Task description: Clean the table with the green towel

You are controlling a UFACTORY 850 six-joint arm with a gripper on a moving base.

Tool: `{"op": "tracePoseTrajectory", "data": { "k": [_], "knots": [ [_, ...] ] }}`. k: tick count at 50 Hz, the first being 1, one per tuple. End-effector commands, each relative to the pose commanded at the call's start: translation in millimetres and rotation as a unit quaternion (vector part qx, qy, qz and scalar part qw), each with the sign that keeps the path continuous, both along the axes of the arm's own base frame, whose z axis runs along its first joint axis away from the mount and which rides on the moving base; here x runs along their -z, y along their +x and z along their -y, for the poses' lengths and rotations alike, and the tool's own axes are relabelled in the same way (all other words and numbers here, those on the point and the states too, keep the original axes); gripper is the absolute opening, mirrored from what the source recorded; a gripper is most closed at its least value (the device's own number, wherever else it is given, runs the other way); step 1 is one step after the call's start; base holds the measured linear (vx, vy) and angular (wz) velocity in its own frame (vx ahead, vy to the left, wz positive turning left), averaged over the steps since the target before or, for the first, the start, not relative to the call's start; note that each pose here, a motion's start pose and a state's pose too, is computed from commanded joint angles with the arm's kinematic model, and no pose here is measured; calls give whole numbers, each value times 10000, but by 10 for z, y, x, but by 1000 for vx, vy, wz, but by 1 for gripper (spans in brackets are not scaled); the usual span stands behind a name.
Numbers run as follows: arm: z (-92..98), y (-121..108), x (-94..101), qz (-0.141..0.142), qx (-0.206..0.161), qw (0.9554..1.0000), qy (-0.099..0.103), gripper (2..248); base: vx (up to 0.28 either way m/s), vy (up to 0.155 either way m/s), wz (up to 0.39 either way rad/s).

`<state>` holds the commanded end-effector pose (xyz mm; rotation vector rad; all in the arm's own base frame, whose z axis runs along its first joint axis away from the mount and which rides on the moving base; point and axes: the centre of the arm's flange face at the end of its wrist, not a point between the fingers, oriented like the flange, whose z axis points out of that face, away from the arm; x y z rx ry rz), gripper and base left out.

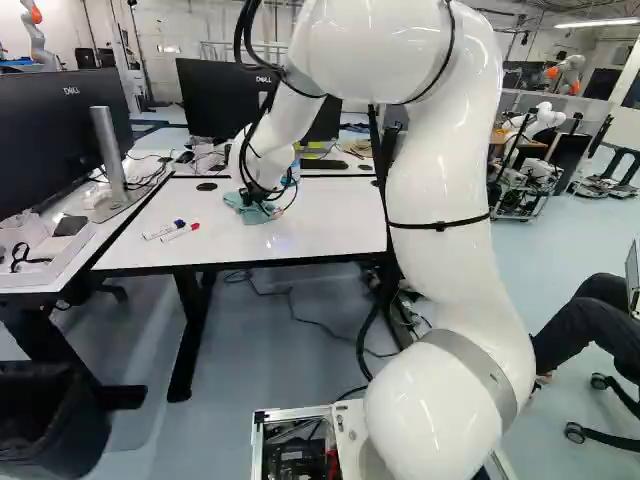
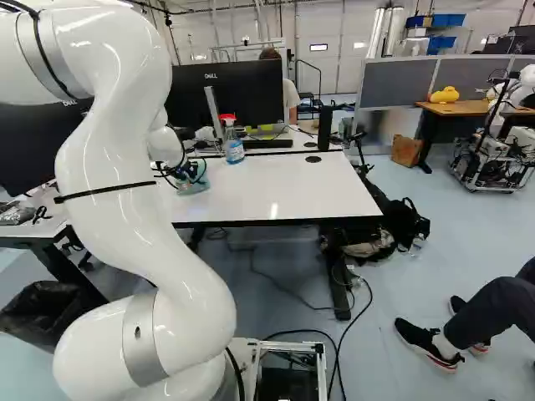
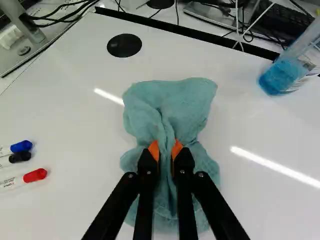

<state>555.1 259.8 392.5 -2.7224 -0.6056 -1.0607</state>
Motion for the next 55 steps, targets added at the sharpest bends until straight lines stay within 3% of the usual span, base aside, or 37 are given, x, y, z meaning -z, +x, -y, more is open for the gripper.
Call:
{"op": "tracePoseTrajectory", "data": {
  "k": [23, 35, 55],
  "knots": [
    [48, -75, -268, 174, 9, 9998, 81, 48, 0, 0, 0],
    [214, -257, -431, 230, 73, 9997, 106, 48, 0, 0, 0],
    [526, -540, -451, 151, 228, 9996, 66, 48, 0, 0, 0]
  ]
}}
